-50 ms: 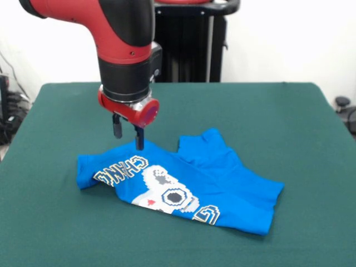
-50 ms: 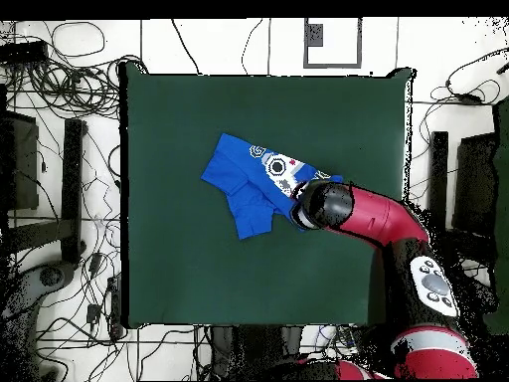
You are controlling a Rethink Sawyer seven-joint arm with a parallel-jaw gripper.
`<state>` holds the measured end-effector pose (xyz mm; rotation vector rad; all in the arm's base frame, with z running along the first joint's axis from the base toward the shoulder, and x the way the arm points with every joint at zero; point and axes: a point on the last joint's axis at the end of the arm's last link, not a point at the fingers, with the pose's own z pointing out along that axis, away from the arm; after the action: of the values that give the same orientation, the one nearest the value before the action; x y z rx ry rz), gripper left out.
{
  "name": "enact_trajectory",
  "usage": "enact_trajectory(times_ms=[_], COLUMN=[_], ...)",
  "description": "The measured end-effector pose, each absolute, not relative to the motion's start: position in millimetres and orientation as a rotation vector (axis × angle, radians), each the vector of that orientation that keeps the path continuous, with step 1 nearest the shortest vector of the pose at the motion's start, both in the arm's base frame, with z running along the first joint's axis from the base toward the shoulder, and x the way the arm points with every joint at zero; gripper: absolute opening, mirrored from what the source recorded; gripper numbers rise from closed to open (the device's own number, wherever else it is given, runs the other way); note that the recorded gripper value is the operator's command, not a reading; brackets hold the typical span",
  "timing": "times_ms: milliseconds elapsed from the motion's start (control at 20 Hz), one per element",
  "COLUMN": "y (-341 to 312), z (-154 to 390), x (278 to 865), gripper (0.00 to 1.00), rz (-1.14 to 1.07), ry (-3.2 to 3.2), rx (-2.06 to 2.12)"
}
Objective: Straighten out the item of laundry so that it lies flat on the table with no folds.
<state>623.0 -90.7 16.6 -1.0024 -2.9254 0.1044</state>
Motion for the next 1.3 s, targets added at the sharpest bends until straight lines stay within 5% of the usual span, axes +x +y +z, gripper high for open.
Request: enact_trajectory(times_ms=[1300], y=[-76.8], z=[3.0], x=[588.4], gripper=[1.00], rz=[0.092], ry=[-2.878], rx=[-0.984])
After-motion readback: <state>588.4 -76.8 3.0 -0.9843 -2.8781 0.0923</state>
